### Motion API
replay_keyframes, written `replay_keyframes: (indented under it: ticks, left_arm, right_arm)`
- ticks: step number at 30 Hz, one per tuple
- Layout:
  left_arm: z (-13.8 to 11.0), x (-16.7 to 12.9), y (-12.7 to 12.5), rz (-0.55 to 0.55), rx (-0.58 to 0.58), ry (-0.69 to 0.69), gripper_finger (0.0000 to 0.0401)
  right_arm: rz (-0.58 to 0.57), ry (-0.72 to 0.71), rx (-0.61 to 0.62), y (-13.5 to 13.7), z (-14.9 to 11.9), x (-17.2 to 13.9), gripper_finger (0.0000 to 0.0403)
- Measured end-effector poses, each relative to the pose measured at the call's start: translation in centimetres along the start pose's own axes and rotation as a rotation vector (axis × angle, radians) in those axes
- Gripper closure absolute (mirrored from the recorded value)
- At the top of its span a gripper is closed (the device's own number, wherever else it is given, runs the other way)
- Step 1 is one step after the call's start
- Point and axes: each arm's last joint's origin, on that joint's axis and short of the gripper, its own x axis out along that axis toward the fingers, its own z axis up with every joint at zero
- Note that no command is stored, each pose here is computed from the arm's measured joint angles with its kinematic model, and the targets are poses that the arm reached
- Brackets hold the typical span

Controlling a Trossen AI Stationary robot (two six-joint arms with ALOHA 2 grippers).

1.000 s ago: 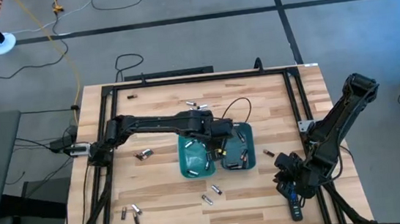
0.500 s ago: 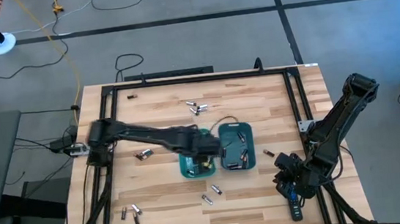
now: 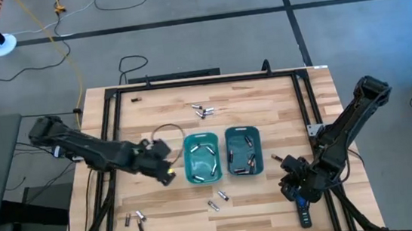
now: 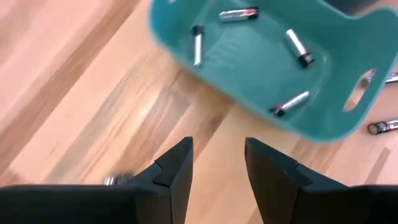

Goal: Sort batteries
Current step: Put the silver battery into the green bin

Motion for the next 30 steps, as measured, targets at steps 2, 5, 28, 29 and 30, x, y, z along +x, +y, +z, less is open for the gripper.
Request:
replay_keyframes:
  ticks: [2, 5, 28, 29, 30]
  left_arm:
    - [-1.2, -0.7, 1.0, 0.002, -0.043, 0.006, 0.0262]
    - [-2.6, -1.3, 2.4, 0.026, -0.069, 0.027, 0.0262]
    - [-5.2, 5.0, 8.6, 0.087, -0.039, 0.255, 0.0262]
    - [-5.0, 5.1, 8.8, 0.085, -0.031, 0.26, 0.0262]
    - [-4.9, 5.3, 8.9, 0.084, -0.022, 0.267, 0.0262]
  right_arm:
    - [-0.005, -0.006, 0.013, 0.0, 0.3, 0.1, 0.0287]
    - [-0.012, -0.015, 0.032, 0.0, 0.7, 0.3, 0.0287]
    - [-0.029, -0.043, 0.08, -0.1, 2.0, 0.8, 0.0287]
    - [-0.029, -0.043, 0.08, -0.1, 2.0, 0.8, 0.0287]
    - [-0.029, -0.043, 0.08, -0.1, 2.0, 0.8, 0.0287]
